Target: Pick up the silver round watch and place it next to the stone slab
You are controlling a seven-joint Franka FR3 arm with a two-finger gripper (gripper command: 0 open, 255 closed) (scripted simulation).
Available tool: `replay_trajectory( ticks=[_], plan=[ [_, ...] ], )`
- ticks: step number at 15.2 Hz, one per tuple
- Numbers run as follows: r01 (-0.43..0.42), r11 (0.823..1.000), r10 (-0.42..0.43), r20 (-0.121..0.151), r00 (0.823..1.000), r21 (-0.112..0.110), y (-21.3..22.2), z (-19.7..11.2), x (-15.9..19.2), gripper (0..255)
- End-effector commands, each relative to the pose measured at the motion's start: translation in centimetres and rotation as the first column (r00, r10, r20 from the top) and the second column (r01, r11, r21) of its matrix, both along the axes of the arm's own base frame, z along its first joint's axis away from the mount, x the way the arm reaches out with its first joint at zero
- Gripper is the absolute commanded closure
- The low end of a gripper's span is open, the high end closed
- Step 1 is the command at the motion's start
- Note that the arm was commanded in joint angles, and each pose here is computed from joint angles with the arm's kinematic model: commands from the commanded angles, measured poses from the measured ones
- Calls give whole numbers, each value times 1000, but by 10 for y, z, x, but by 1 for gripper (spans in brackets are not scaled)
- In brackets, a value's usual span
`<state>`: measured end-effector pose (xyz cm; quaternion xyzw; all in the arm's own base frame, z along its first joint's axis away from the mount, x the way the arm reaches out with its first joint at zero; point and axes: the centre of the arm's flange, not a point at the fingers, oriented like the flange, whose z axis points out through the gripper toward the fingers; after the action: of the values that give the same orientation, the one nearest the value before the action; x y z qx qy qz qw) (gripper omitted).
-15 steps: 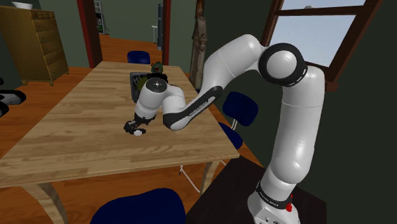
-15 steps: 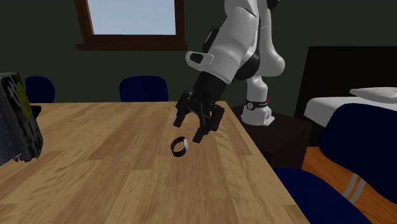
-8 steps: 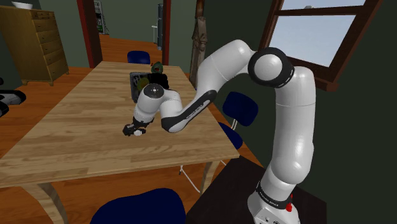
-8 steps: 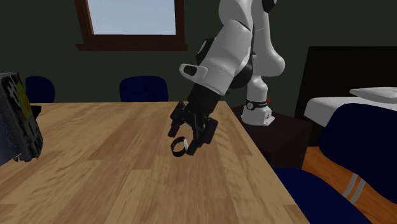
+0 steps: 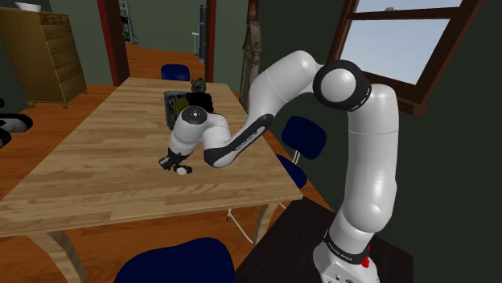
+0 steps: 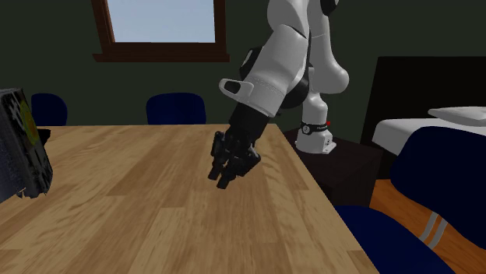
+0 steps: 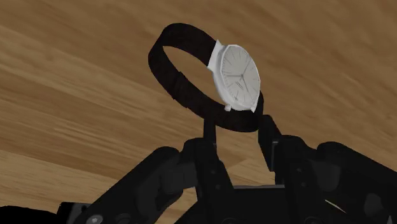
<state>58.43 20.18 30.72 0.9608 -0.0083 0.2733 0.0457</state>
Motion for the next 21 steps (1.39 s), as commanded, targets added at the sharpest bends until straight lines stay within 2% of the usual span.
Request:
replay_trajectory(
  ticks=[1,8,9,14,15,21],
  plan=[
    [0,1000,0,0,1000,0,0,0,0,255],
    [0,1000,0,0,1000,0,0,0,0,255],
    [0,1000,0,0,1000,0,0,0,0,0],
    [22,990,-28,-42,999,-136,18,31,-52,0],
    [24,989,-31,-45,999,-147,20,34,-56,0],
    [24,989,-31,-45,999,-147,13,7,-41,0]
  ],
)
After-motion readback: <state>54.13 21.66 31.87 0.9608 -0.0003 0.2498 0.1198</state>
